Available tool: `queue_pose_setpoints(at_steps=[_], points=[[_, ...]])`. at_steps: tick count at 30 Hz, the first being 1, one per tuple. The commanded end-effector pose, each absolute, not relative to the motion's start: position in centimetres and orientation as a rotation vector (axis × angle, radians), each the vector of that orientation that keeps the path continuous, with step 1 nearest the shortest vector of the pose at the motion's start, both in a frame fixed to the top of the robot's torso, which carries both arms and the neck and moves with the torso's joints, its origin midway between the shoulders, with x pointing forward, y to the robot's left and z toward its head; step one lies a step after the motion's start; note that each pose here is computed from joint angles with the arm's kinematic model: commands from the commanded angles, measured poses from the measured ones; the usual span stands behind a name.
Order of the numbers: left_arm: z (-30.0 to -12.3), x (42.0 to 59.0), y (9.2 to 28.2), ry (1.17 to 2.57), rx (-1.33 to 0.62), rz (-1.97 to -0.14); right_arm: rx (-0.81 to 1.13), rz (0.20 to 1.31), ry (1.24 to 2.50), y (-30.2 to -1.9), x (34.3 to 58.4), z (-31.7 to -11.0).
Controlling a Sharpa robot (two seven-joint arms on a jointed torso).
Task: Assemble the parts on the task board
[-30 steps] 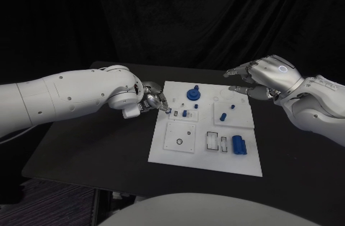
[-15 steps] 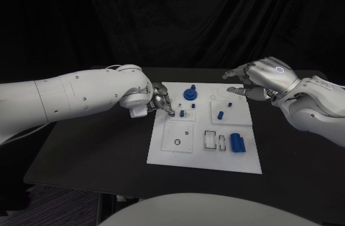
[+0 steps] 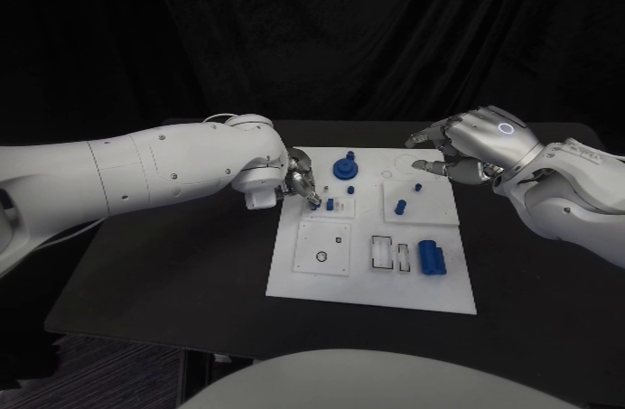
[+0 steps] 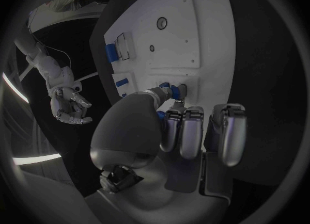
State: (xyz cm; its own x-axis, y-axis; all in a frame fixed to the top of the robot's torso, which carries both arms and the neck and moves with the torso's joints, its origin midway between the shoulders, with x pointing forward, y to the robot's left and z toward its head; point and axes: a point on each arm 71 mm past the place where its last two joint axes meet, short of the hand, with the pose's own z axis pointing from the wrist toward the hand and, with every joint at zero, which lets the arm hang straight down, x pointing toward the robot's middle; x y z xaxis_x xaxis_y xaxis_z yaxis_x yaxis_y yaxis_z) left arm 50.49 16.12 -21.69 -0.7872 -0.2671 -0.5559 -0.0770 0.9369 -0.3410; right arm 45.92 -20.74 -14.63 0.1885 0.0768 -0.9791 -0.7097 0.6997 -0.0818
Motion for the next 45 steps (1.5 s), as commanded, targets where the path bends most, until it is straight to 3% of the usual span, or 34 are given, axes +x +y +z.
queue_pose_setpoints(at_steps=[1, 45], points=[[-21.59, 50.62, 16.04, 2.454, -0.219, -0.371, -0.592, 0.584, 1.297, -20.89, 46.03, -14.87], [-22.24, 50.9, 16.45, 2.459, -0.234, -0.347, -0.589, 0.557, 1.362, -20.9, 46.19, -15.68]])
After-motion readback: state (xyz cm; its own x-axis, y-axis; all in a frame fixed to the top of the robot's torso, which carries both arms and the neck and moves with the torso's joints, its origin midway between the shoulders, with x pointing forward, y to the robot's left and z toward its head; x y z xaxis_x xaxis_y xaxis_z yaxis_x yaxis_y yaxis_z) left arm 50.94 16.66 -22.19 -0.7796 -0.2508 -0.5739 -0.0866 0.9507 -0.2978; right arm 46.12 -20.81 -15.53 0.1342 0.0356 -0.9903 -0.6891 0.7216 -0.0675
